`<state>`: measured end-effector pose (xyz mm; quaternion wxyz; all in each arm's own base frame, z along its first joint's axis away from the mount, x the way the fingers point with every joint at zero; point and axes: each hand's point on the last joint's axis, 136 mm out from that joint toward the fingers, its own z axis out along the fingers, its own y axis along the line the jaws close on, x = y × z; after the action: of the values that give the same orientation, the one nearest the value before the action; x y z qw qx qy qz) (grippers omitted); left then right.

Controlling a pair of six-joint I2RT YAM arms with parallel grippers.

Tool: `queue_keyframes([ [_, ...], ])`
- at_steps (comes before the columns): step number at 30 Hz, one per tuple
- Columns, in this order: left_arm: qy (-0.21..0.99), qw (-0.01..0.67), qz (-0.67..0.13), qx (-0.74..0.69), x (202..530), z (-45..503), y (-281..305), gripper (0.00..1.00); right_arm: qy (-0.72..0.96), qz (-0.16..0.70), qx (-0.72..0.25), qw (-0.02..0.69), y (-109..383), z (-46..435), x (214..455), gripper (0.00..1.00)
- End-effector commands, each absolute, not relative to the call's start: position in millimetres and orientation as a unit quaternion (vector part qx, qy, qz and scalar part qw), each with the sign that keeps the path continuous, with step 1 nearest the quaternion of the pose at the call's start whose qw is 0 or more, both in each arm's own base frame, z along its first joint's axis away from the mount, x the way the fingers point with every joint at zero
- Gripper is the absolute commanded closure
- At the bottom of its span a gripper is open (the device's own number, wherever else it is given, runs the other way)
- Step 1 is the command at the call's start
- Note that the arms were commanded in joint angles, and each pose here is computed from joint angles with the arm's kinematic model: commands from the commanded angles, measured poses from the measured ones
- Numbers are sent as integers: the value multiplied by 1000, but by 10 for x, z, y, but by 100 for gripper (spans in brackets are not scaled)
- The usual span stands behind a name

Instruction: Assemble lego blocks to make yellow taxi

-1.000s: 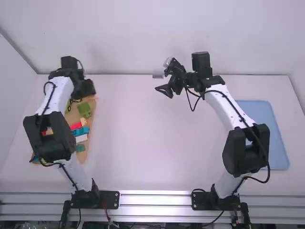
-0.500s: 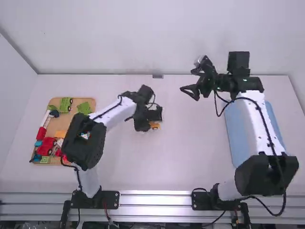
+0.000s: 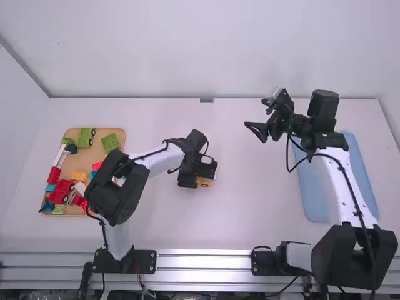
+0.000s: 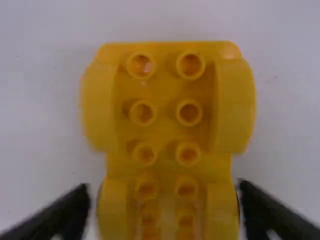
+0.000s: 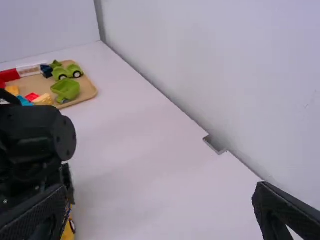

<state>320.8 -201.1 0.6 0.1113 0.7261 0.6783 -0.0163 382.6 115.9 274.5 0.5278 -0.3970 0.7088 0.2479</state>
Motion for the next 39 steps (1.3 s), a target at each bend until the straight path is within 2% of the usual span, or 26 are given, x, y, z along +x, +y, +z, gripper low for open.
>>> queue_keyframes([
  [1,706,117,-27,698,3228,-4,-2034,1,707,250,-387,537,1229,2883,3731,2],
  [7,728,143,-25,671,3367,95,-2104,1,696,260,-404,533,1396,2869,3703,2],
  [14,771,186,-74,604,3593,727,-1929,1,666,279,-432,541,1620,2877,3778,1],
  [18,835,235,-78,492,3879,1122,-1454,1,648,294,-458,532,1833,2874,3815,2],
  [19,856,251,-76,445,3971,1226,-1293,1,645,297,-462,530,1880,2875,3827,1],
  [20,896,279,-73,338,4117,1417,-927,1,635,312,-473,525,2009,2891,3841,2],
  [25,934,332,-83,100,4169,1877,11,1,587,351,-518,513,2369,2935,3818,1],
  [29,924,353,-94,-116,4019,2125,745,1,571,372,-536,498,2658,2906,3823,1],
  [33,891,326,-99,-300,3703,2081,1368,1,557,388,-556,480,2992,2808,3744,1],
  [39,828,263,-2,-496,3167,1872,1966,1,532,395,-584,470,3289,2786,3573,1],
])
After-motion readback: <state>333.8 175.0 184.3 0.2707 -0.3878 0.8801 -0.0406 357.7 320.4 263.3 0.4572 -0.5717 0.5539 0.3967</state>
